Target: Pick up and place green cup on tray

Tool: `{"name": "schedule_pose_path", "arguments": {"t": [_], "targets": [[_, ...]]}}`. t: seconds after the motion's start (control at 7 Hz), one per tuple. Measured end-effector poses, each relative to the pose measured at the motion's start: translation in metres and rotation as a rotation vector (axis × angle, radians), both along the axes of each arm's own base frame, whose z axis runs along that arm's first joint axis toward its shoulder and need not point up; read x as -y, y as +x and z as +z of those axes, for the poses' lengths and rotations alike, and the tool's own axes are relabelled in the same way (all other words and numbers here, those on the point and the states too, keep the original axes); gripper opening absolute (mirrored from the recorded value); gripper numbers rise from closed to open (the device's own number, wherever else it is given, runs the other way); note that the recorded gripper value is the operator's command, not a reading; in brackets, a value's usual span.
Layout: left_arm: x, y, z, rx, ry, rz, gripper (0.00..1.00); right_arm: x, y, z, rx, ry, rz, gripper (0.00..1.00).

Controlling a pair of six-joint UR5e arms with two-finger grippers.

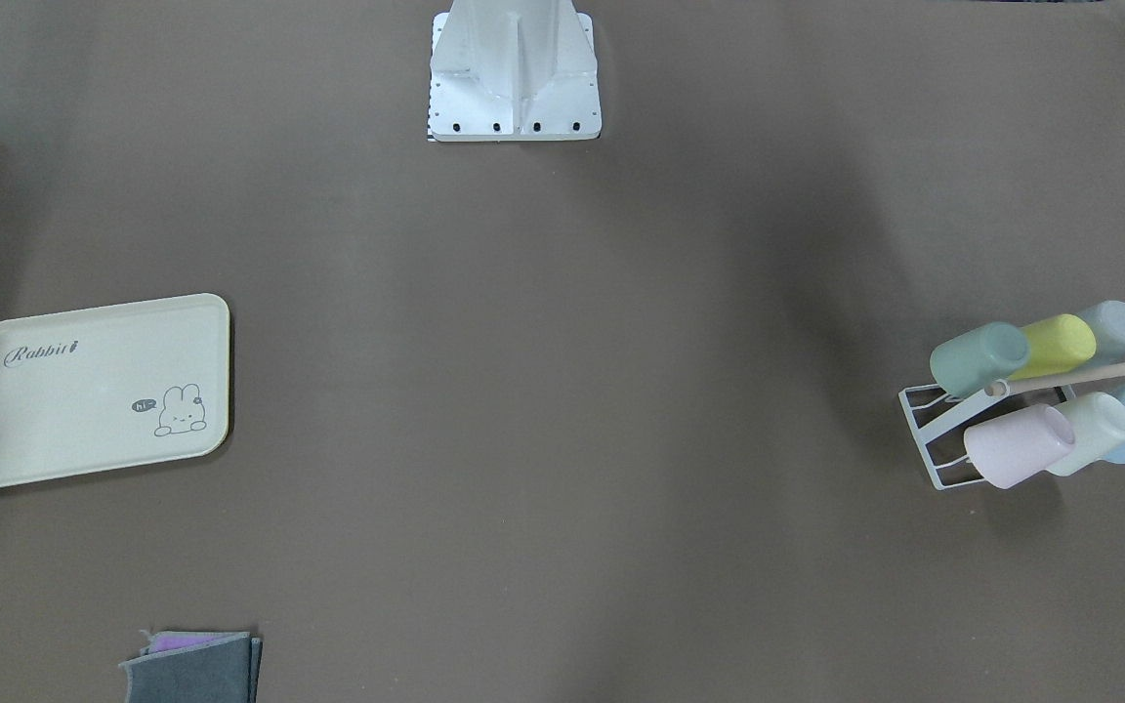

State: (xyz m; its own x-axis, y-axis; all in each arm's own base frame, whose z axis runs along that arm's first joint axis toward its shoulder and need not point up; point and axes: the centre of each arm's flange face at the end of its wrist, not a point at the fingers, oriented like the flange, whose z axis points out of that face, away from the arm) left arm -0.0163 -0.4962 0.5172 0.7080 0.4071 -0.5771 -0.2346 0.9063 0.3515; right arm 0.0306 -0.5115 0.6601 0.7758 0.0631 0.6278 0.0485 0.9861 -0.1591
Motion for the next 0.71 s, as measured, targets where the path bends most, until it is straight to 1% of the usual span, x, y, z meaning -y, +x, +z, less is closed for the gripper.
{"name": "schedule_pose_path", "arguments": {"t": [0.29,0.57,0.71], "targets": [[0.009,0.037,-0.024,0.049,0.063,0.065,0.99,0.001,-0.001,0.001,0.002,0.022,-0.001,1.0],[0.012,0.075,-0.044,0.102,0.127,0.129,0.99,-0.001,-0.001,0.003,0.004,0.041,-0.001,1.0],[0.012,0.095,-0.054,0.145,0.164,0.158,0.99,-0.002,-0.001,0.002,0.006,0.047,-0.001,1.0]]}}
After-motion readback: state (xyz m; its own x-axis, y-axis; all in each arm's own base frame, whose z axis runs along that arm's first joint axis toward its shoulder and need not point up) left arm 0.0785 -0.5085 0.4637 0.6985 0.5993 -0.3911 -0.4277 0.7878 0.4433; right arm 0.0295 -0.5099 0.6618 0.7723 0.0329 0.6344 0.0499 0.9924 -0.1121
